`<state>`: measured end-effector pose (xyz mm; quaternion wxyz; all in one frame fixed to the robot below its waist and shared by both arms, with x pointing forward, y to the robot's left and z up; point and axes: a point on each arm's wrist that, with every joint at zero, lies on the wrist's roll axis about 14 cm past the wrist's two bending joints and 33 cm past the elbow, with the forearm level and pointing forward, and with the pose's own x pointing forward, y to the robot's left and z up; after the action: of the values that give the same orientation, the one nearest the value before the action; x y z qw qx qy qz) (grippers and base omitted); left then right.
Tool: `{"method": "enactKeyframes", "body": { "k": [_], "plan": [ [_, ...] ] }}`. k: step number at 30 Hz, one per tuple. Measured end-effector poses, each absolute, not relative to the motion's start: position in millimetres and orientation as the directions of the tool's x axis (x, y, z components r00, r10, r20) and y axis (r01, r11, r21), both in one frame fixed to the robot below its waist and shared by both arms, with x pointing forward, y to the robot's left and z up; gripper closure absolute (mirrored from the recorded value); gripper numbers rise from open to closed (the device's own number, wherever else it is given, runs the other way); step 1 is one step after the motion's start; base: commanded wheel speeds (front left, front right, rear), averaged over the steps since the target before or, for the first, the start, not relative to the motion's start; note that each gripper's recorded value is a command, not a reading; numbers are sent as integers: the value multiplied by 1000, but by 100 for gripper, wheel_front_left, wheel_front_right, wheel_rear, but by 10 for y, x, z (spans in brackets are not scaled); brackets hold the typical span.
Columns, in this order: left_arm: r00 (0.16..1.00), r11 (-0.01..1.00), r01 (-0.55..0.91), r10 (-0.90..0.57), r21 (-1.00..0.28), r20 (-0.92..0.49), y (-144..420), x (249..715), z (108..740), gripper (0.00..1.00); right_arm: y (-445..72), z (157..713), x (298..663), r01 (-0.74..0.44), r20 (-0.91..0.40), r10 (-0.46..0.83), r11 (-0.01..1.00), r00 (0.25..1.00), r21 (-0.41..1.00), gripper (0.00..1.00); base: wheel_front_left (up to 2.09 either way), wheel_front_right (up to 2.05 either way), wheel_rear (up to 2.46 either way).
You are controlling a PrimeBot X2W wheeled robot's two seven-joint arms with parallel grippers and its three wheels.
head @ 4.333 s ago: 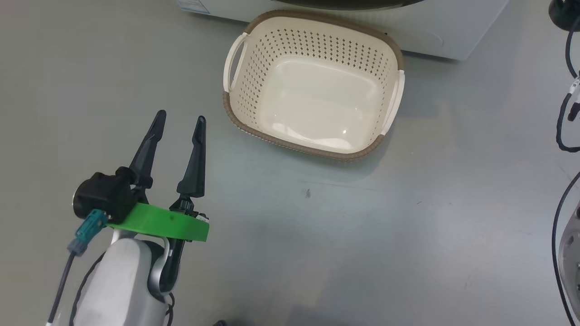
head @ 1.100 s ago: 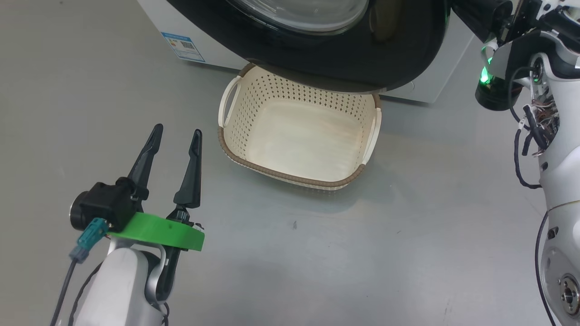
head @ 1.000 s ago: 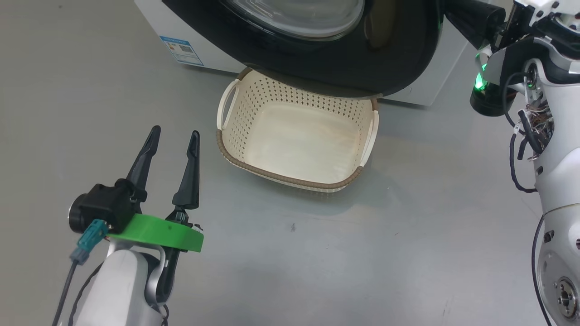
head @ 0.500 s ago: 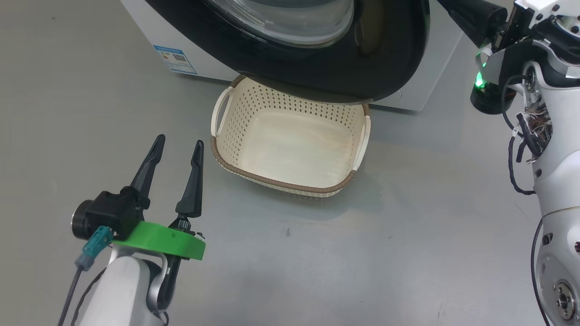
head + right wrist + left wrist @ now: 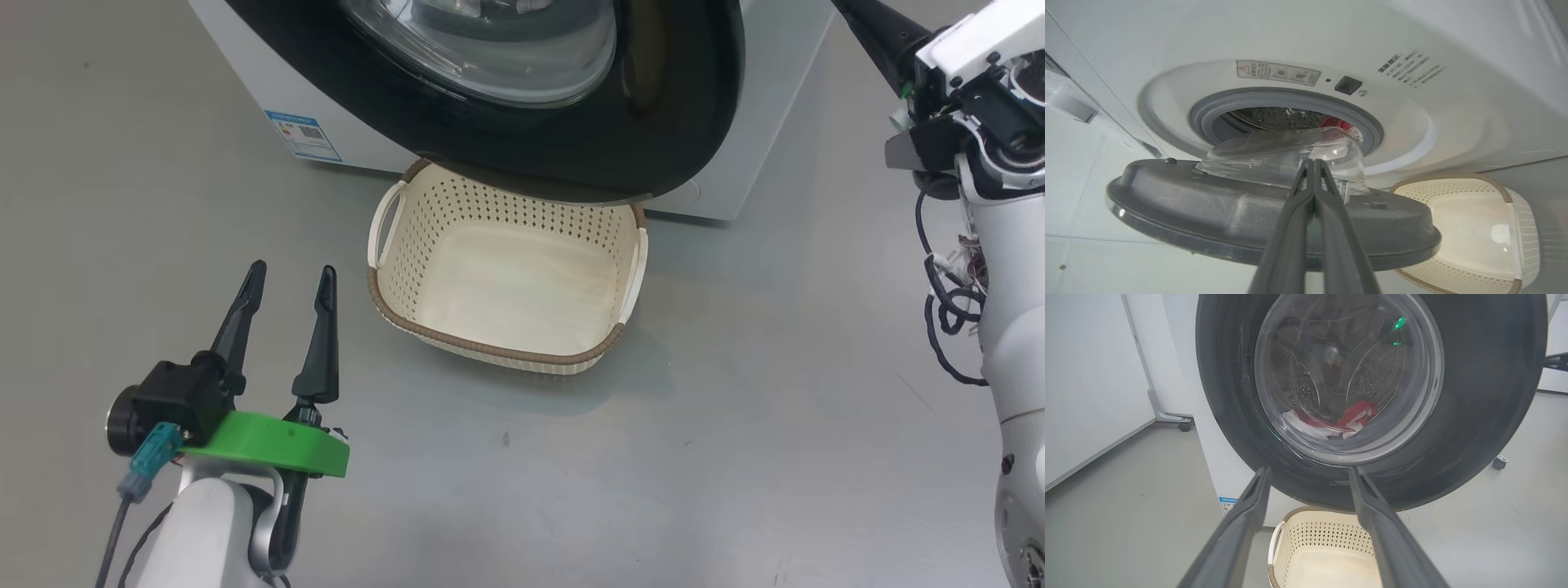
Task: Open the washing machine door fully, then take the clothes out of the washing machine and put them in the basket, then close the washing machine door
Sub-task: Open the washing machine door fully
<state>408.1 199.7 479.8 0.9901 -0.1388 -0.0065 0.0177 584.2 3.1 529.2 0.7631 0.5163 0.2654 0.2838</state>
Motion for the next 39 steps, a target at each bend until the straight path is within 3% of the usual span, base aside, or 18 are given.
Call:
{"method": "enactKeyframes", "body": {
  "k": [7,13,21,29,39],
  "plan": [
    [999,959,-18,26,-282,24,1950,4048,4854,0,-278,5193,5706,-274,-196,626,573,754,773,100,0,0,0],
    [999,959,-10,21,-283,34,1939,4017,4886,0,-423,5213,5505,-381,-184,574,717,798,584,100,0,0,0],
    [999,960,19,-5,-281,52,1860,4030,4938,0,-418,5347,5199,-495,-78,572,763,816,415,100,0,0,0],
    [997,958,51,-35,-281,62,1753,4017,4967,0,-859,5182,4985,-440,-44,475,843,879,310,100,0,0,0],
    [997,957,63,-47,-285,64,1707,3994,4973,0,-1013,5056,4744,-375,-4,395,875,919,307,100,0,0,0]
  ]
}}
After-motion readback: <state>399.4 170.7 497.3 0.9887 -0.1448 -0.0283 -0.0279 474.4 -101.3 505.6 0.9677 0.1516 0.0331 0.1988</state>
